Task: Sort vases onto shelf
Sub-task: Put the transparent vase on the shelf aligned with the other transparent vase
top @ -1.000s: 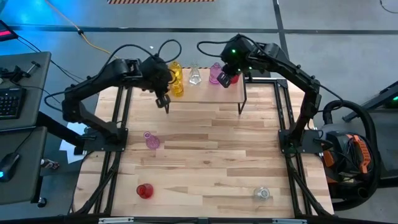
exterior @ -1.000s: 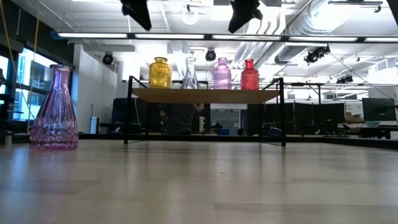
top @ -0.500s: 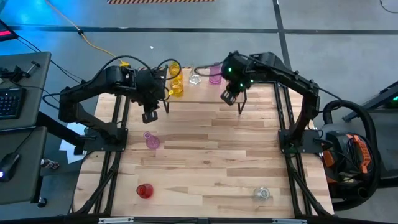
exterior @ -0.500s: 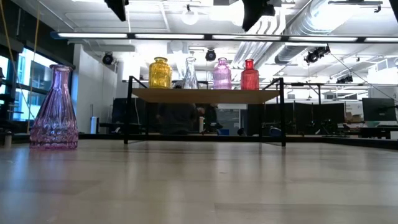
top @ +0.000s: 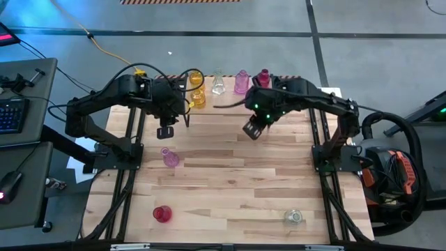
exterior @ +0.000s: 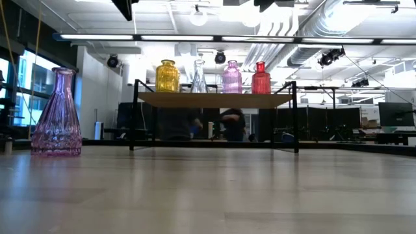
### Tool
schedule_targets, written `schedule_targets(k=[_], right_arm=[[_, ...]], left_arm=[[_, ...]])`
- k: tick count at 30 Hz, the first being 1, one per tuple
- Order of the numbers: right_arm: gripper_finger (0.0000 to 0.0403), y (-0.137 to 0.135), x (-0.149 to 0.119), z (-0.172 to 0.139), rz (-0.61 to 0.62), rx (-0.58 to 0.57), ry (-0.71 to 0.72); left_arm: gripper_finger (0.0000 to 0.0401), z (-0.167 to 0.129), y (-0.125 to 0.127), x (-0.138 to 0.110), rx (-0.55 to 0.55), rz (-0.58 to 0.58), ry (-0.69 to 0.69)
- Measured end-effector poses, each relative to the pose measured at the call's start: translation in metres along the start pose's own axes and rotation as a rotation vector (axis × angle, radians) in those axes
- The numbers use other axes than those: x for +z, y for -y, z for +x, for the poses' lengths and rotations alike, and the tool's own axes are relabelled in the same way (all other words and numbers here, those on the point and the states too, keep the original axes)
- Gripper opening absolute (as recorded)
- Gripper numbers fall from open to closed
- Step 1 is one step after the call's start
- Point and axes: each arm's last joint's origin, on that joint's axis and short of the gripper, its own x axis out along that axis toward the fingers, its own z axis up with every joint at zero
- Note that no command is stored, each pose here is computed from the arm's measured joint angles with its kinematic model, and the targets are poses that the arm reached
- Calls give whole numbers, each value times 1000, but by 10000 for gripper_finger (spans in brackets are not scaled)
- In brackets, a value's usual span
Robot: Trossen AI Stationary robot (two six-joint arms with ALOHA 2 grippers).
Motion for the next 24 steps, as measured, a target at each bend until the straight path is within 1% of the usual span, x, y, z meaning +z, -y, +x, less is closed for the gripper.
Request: schedule_targets(k=[6,14,22,24], right_arm=[[90,-24,-18,-3,-46,44,-23],[90,-53,-45,-9,-96,91,-50],[90,-86,-84,-19,-75,147,-97],[90,-94,-97,-23,-70,160,-110]], left_arm=[[82,-2,0,-2,1,-3,6],[82,-6,1,-6,-14,-58,3],[83,-6,3,-9,-21,-157,-26],[83,-6,6,-8,-29,-160,-27]])
